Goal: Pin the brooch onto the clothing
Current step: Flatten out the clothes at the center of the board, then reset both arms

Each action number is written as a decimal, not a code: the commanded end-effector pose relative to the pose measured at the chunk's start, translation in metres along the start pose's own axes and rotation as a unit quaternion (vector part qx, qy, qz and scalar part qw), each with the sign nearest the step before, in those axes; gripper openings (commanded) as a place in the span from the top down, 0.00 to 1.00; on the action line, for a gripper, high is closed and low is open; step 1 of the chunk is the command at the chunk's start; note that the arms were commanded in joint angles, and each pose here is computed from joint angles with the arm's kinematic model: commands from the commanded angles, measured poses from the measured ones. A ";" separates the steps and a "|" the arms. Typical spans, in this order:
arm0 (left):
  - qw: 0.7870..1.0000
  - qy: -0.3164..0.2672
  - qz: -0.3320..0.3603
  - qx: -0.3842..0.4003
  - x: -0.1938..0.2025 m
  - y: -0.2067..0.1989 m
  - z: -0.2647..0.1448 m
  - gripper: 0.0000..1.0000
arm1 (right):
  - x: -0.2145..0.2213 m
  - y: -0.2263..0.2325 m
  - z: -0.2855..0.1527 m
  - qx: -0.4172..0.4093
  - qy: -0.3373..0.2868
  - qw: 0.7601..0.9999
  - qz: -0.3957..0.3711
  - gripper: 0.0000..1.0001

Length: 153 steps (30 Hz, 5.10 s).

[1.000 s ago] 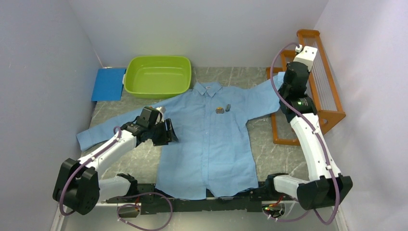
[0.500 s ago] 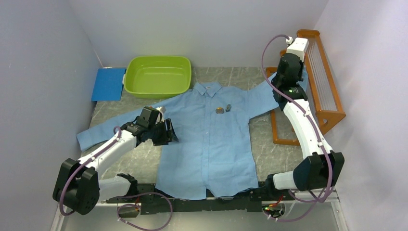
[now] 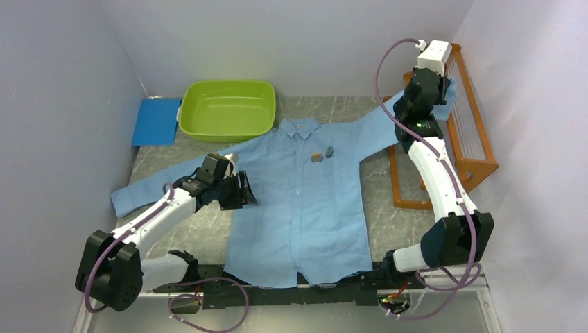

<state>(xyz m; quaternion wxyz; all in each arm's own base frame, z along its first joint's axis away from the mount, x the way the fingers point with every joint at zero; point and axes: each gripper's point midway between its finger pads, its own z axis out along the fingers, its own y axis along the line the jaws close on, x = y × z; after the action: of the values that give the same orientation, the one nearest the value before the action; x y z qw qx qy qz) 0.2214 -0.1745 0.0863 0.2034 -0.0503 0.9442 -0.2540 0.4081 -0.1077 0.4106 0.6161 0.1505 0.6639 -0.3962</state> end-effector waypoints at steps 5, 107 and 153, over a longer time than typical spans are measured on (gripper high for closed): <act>0.999 -0.024 0.009 0.024 -0.011 -0.013 -0.009 0.36 | -0.016 -0.006 -0.003 0.001 -0.016 0.999 0.038 1.00; 0.996 -0.057 -0.047 0.042 -0.042 0.018 -0.034 0.28 | 0.281 0.113 -0.047 -0.118 0.400 0.900 0.127 0.29; 0.925 -0.375 -0.066 0.008 -0.141 0.072 -0.131 0.18 | 0.208 0.134 -0.231 -0.479 0.189 0.821 0.246 0.00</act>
<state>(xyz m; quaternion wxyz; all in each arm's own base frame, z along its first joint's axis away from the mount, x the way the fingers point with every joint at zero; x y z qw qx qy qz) 0.2852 -0.0368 0.1675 0.4336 -0.2180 0.8359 -0.2563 0.2891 0.0975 0.1348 0.4748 0.0591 0.8561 0.1955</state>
